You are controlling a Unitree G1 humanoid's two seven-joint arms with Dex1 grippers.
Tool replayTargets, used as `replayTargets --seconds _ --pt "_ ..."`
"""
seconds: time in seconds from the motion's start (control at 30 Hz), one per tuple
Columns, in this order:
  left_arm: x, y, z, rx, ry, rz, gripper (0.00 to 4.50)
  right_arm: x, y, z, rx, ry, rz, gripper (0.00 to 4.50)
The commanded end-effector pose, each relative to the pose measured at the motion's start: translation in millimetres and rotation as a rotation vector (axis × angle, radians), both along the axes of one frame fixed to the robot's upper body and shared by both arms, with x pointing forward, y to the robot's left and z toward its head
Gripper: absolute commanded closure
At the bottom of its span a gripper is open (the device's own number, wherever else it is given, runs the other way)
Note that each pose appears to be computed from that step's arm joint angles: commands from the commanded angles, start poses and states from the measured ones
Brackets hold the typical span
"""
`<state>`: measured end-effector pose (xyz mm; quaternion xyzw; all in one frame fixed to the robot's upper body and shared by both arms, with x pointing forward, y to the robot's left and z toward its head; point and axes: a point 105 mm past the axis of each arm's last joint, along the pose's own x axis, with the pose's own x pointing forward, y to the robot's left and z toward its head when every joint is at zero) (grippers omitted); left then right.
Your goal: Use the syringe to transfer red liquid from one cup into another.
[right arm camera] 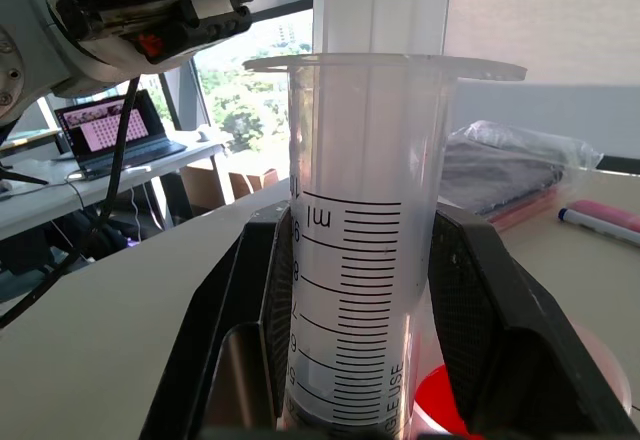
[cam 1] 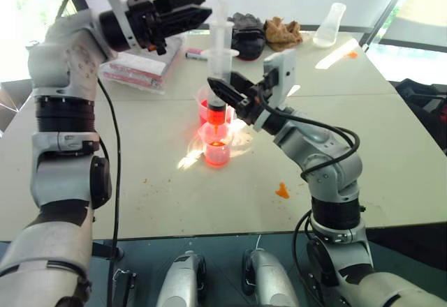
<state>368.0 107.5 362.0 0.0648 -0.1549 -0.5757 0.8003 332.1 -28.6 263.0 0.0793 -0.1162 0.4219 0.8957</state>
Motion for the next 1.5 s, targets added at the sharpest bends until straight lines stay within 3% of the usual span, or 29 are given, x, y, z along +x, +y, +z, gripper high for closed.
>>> replayTargets --seconds 0.03,0.37,0.6,1.5 --pt "-5.3 -8.7 11.8 0.027 -0.069 -0.031 2.67 -10.3 2.6 11.9 0.002 -0.078 0.013 3.04" --pt "1.0 -25.8 -6.3 0.135 -0.085 -0.087 2.67 -12.2 7.0 -5.1 -0.104 -0.118 0.017 3.04" --pt "-1.4 -25.1 -4.6 0.125 -0.087 -0.114 4.47 -12.8 7.7 -4.2 -0.094 -0.122 0.013 3.04" --pt "-1.9 -29.3 -78.6 0.229 0.09 -0.143 4.47 -14.6 2.2 30.9 -0.039 -0.196 0.002 3.04"
